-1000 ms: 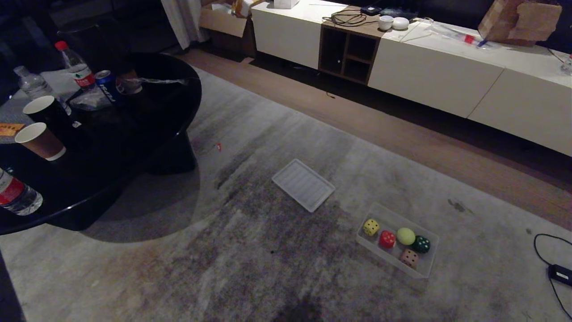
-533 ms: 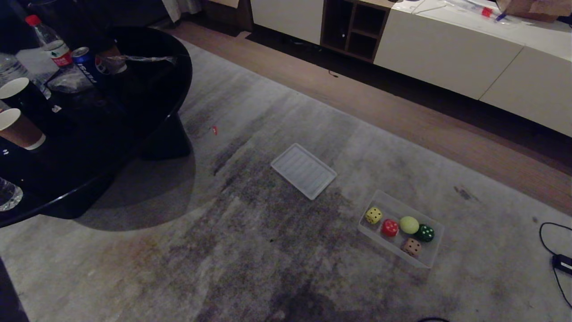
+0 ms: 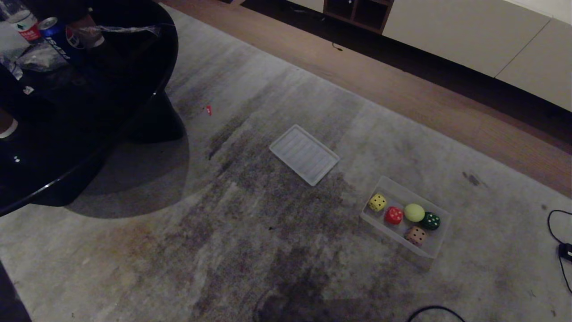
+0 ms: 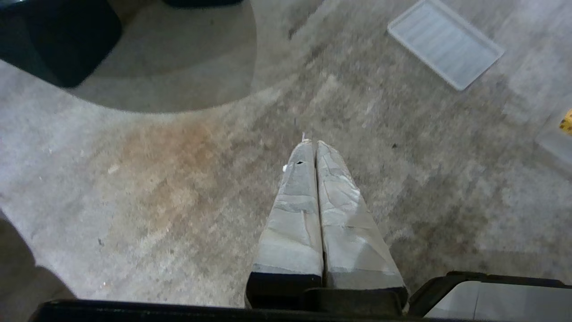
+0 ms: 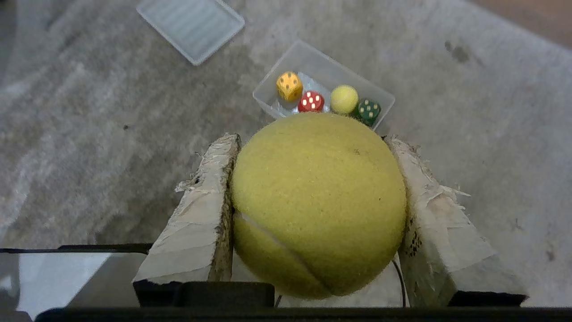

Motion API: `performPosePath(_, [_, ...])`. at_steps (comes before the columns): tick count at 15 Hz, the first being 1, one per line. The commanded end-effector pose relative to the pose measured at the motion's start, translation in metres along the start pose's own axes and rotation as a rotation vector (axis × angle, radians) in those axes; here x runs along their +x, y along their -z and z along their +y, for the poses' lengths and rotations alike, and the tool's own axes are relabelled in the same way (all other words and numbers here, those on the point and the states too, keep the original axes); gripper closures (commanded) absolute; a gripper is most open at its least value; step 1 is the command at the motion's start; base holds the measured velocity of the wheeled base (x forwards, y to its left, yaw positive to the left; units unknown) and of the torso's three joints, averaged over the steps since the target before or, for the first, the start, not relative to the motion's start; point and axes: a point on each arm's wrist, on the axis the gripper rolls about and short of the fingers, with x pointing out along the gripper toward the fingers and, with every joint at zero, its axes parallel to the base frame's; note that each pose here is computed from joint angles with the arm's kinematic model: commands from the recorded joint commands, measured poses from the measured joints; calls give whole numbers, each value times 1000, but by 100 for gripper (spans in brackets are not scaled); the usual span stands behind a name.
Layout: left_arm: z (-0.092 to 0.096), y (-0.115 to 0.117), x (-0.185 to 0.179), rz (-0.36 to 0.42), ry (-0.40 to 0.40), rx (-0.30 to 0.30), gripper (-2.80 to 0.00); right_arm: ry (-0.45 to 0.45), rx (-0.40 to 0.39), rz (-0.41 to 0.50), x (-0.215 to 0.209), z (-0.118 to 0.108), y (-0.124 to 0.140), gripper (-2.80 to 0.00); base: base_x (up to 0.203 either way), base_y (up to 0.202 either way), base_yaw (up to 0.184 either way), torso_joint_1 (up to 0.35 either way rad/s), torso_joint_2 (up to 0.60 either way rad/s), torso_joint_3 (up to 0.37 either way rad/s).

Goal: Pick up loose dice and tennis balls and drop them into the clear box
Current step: Put the ball in the box

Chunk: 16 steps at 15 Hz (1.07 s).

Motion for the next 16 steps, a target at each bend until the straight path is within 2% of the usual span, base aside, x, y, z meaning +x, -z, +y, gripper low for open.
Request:
performPosePath(1, [0,0,0,3,-1,0,0,-1,1,1,0,0,0,0,0,0,0,4,2,-194])
performPosePath(16, [0,0,0,3,1,0,0,-1,-1,2,0,0,0,0,0,0,0,2,3,-199])
